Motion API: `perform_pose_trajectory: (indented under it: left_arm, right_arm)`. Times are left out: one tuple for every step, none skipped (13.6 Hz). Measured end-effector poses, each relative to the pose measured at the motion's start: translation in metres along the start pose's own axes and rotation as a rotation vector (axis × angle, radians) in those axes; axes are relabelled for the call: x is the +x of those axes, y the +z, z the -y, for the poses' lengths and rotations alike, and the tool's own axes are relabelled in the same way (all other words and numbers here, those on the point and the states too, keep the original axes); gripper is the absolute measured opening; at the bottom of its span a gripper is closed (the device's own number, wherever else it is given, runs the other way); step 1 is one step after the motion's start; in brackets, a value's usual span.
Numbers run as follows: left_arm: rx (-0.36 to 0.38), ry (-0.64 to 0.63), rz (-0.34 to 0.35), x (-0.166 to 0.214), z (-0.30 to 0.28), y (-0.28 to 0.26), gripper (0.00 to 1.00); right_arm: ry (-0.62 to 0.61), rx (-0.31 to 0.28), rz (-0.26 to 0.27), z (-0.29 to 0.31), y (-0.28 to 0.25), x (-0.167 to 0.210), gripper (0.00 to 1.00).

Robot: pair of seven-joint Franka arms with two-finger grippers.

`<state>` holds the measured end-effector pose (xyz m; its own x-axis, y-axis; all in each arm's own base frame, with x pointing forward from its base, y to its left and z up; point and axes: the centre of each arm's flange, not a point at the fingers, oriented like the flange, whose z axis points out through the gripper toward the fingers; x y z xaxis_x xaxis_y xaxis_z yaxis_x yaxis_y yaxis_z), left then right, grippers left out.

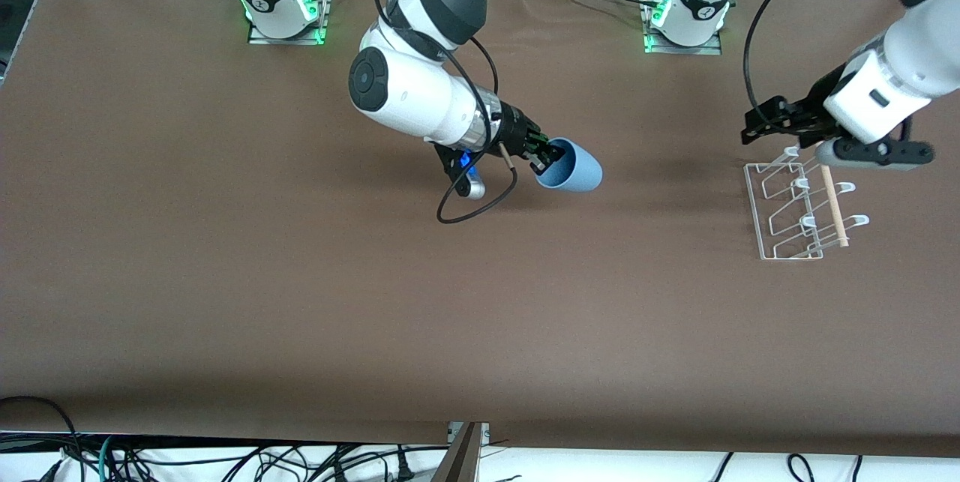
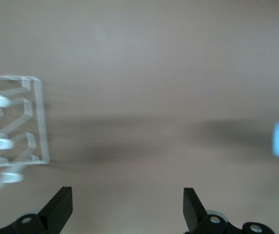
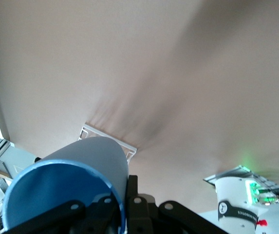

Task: Transfer cup to left arm and place on rack
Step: 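Hold the cup with the right gripper while the left gripper grasps it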

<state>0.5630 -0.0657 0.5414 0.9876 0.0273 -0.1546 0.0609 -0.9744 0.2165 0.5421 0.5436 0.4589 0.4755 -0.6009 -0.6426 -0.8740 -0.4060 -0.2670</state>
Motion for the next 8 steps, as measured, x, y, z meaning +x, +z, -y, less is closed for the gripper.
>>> perform_pose_trajectory:
  left_arm:
    - [-0.063, 0.004, 0.033, 0.007, 0.001, 0.012, 1.00]
    - [-0.127, 0.032, 0.055, 0.013, 0.000, 0.022, 1.00]
    - [-0.191, 0.079, 0.069, 0.017, -0.004, 0.030, 1.00]
    - [-0.247, 0.143, 0.074, 0.020, -0.009, 0.035, 1.00]
    - [-0.295, 0.225, 0.073, 0.022, -0.014, 0.040, 1.00]
    - [-0.329, 0.322, 0.066, 0.023, -0.019, 0.045, 1.00]
    - [-0.362, 0.428, 0.054, 0.024, -0.024, 0.048, 1.00]
    - [-0.401, 0.533, 0.035, 0.025, -0.029, 0.051, 1.00]
  right_arm:
    - [0.002, -0.003, 0.010, -0.002, 0.003, -0.009, 0.04]
    - [0.002, -0.004, 0.018, -0.002, 0.004, -0.016, 0.04]
    - [0.000, -0.003, 0.023, -0.002, 0.003, -0.020, 0.04]
    - [0.000, -0.001, 0.025, -0.002, 0.003, -0.022, 0.04]
    - [0.000, -0.001, 0.025, -0.002, 0.002, -0.022, 0.04]
    - [0.000, -0.001, 0.025, -0.002, 0.002, -0.021, 0.04]
    - [0.000, 0.000, 0.024, -0.002, 0.002, -0.021, 0.04]
    - [0.000, 0.000, 0.024, -0.001, 0.002, -0.021, 0.04]
